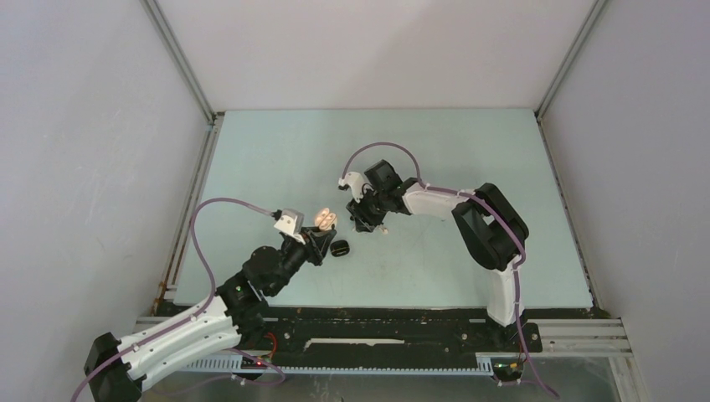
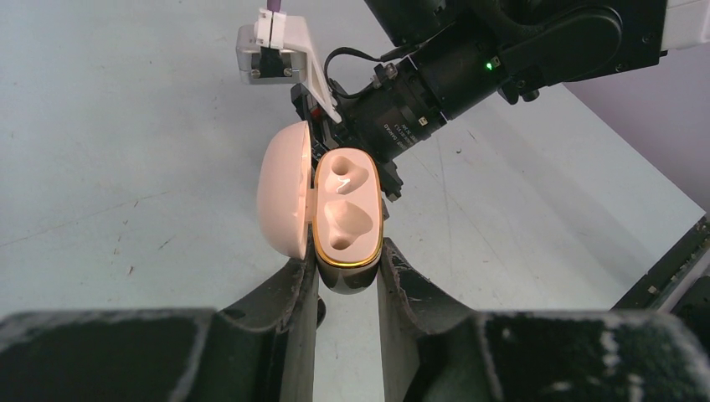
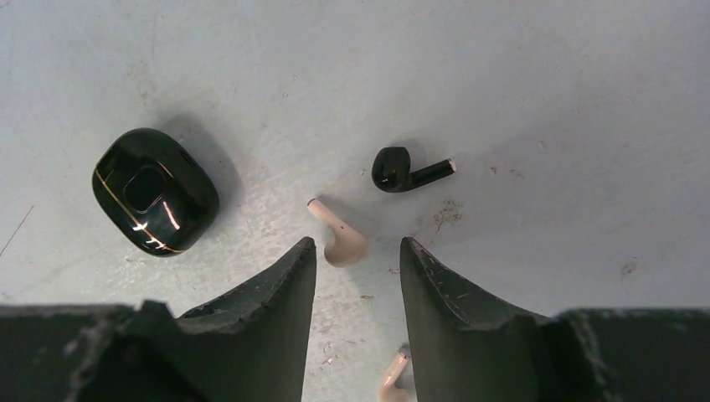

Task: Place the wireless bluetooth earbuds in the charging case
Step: Pick up the right earbud from the center of the board, then insert the right earbud into the left side groove of the charging case.

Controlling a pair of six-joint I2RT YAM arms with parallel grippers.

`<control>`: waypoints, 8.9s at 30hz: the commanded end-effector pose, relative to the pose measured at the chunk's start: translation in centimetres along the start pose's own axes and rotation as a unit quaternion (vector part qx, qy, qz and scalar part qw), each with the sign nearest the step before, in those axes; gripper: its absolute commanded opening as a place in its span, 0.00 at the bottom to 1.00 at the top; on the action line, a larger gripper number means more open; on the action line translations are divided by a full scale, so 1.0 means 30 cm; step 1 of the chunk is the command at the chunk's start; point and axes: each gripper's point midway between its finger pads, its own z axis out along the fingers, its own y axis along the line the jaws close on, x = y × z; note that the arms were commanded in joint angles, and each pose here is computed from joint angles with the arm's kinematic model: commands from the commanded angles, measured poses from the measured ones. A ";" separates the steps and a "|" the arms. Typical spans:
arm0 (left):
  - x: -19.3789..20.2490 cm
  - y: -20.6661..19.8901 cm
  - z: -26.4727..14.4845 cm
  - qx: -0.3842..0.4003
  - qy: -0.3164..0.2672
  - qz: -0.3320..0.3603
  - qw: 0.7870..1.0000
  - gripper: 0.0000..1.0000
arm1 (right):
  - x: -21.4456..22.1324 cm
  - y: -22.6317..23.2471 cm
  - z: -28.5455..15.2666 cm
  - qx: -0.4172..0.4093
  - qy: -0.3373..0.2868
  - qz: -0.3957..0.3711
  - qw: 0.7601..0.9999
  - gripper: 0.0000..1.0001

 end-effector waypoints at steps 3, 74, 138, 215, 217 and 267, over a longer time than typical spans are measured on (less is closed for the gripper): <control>-0.056 -0.020 -0.001 0.005 -0.026 -0.019 0.999 0.02 | -0.038 0.001 0.022 0.003 -0.006 -0.021 1.000 0.43; -0.053 0.005 -0.022 -0.003 -0.036 -0.012 0.999 0.03 | 0.130 -0.017 0.013 0.097 0.092 -0.055 0.990 0.34; 0.152 -0.405 0.043 0.319 0.049 0.120 0.939 0.00 | -0.154 0.484 -0.833 0.235 0.043 -0.682 0.691 0.00; 0.116 -0.408 -0.012 0.321 -0.006 0.164 0.933 0.00 | -0.077 0.596 -0.627 0.272 0.070 -0.854 0.437 0.00; 0.121 -0.409 -0.013 0.322 -0.004 0.164 0.932 0.00 | -0.079 0.598 -0.628 0.273 0.069 -0.854 0.438 0.00; 0.137 -0.438 -0.034 0.347 -0.001 0.173 0.922 0.00 | -0.121 0.644 -0.636 0.271 0.051 -0.851 0.447 0.00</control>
